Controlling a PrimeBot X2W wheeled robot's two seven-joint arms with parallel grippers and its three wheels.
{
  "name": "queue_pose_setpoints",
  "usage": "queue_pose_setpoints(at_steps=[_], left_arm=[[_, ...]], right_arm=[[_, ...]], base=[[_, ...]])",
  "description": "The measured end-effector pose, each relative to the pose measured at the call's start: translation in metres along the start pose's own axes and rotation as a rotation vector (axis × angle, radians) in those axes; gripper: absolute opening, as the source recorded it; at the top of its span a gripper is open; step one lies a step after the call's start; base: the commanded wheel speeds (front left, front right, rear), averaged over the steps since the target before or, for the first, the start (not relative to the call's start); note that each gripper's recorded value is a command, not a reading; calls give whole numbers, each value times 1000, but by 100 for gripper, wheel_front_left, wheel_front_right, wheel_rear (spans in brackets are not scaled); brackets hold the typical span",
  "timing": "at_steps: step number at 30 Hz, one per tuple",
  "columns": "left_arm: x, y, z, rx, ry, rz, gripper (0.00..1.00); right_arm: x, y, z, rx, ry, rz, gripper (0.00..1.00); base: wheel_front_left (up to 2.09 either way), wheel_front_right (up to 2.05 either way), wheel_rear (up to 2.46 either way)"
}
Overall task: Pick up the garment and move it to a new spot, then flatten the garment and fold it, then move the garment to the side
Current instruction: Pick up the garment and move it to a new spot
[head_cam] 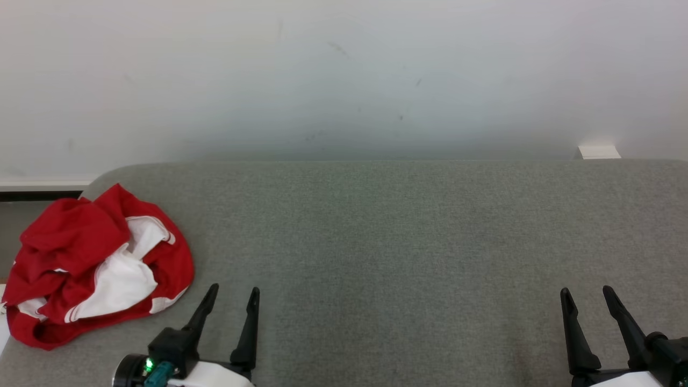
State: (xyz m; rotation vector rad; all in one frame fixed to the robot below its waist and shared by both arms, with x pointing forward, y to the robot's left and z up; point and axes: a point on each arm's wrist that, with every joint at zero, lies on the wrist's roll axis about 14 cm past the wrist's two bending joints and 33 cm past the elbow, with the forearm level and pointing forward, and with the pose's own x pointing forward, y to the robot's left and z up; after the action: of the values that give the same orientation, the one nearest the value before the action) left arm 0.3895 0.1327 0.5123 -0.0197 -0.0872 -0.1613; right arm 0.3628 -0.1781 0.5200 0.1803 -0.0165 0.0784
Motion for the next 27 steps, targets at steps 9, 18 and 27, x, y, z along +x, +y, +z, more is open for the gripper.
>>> queue_pose_setpoints(at_steps=[9, 18, 27], left_arm=[[-9, 27, 3, 5, -6, 89, 100], [-51, 92, 7, 25, -6, 302, 100], [-118, 151, 14, 44, -9, 541, 100]], right_arm=[[13, 17, 0, -3, 0, 55, 100], [39, 82, -8, 6, 23, 245, 100], [55, 169, -15, 24, 44, 488, 100]], base=[[0, 0, 0], [0, 0, 0], [0, 0, 0]])
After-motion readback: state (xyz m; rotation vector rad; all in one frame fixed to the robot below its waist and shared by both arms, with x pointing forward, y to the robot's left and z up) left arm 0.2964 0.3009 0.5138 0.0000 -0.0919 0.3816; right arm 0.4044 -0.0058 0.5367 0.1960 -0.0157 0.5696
